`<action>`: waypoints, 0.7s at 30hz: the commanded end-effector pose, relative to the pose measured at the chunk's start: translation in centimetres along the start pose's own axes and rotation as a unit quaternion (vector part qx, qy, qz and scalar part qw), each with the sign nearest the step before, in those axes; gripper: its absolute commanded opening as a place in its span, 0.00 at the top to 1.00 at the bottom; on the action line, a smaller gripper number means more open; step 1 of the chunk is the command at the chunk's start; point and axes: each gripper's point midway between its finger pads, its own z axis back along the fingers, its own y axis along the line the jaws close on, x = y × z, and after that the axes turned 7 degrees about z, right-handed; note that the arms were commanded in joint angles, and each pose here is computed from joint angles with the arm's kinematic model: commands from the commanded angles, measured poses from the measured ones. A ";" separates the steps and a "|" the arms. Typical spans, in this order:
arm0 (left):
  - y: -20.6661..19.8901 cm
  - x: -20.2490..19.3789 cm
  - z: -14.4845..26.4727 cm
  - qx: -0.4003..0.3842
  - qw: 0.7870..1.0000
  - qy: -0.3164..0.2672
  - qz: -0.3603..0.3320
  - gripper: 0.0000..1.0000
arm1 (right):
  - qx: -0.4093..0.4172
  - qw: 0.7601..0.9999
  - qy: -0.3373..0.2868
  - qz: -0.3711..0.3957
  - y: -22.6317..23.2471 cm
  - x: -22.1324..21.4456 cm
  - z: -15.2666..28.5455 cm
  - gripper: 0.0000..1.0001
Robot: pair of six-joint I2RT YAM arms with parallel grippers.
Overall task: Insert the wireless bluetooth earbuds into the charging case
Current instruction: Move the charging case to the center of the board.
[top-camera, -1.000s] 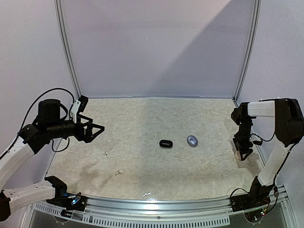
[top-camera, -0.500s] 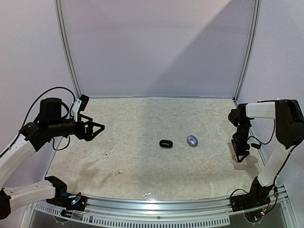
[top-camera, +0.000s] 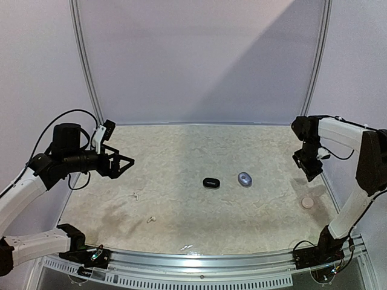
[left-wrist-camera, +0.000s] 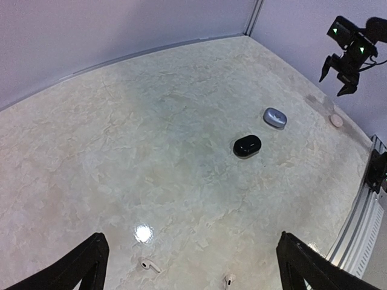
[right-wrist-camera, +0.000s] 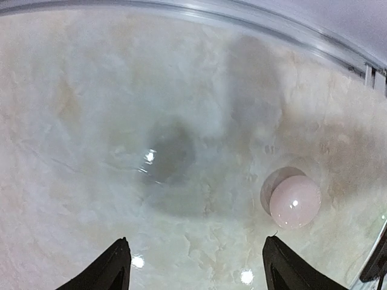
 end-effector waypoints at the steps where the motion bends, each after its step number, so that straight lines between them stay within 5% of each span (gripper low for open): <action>1: 0.1 1.4 0.2 0.000 1.000 -0.019 -0.011 0.01 | 0.005 0.997 -0.058 0.057 -2.1 2.4 1.7 0.21; 13: 0.2 1.1 0.8 0.010 1.000 -0.020 -0.020 0.01 | 0.041 0.979 0.063 -0.190 -5.6 0.5 -4.7 0.25; 21: 0.3 0.7 1.0 0.014 1.000 -0.017 -0.018 0.01 | -0.006 0.979 0.107 -0.173 -6.8 -2.2 -7.9 0.30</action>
